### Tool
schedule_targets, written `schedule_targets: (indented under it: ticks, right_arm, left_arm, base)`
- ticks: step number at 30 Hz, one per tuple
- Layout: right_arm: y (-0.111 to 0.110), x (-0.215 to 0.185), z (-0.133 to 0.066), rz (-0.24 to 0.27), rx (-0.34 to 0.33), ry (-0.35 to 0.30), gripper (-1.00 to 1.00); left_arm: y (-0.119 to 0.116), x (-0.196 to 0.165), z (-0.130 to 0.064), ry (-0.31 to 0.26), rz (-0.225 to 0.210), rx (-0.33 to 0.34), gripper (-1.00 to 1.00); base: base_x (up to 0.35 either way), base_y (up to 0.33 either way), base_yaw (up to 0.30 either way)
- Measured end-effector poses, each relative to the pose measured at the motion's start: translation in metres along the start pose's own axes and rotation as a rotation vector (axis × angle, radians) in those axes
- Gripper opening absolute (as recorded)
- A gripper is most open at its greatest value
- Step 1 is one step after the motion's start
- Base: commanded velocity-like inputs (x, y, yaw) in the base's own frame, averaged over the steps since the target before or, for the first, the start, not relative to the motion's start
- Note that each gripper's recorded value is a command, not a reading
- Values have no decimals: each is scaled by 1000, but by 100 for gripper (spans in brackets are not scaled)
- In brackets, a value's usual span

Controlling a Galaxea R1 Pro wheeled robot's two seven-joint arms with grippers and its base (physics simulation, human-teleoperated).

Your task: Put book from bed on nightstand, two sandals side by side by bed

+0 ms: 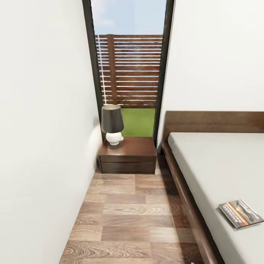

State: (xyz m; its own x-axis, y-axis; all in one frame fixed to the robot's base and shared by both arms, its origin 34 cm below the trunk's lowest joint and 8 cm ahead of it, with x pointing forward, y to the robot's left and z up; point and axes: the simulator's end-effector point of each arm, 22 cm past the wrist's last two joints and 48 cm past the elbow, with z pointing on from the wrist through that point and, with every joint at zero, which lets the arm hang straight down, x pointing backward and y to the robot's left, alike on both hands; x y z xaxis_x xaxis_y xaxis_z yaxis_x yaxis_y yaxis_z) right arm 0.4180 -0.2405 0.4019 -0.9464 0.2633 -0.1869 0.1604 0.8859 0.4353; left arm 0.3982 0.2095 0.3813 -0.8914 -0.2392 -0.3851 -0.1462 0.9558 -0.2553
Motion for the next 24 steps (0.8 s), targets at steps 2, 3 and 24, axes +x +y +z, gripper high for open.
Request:
schedule_targets:
  ticks: [2, 3, 24]
  right_arm:
    - [0, 0, 0, 0, 0, 0, 100]
    - [0, 0, 0, 0, 0, 0, 100]
    - [0, 0, 0, 0, 0, -1, 100]
  left_arm:
    - [0, 0, 0, -1, 0, 0, 100]
    - [0, 0, 0, 0, 0, 0, 100]
    - [3, -1, 0, -1, -1, -4, 100]
  base:
    - [263, 0, -185]
    - [259, 0, -242]
    - [202, 0, -53]
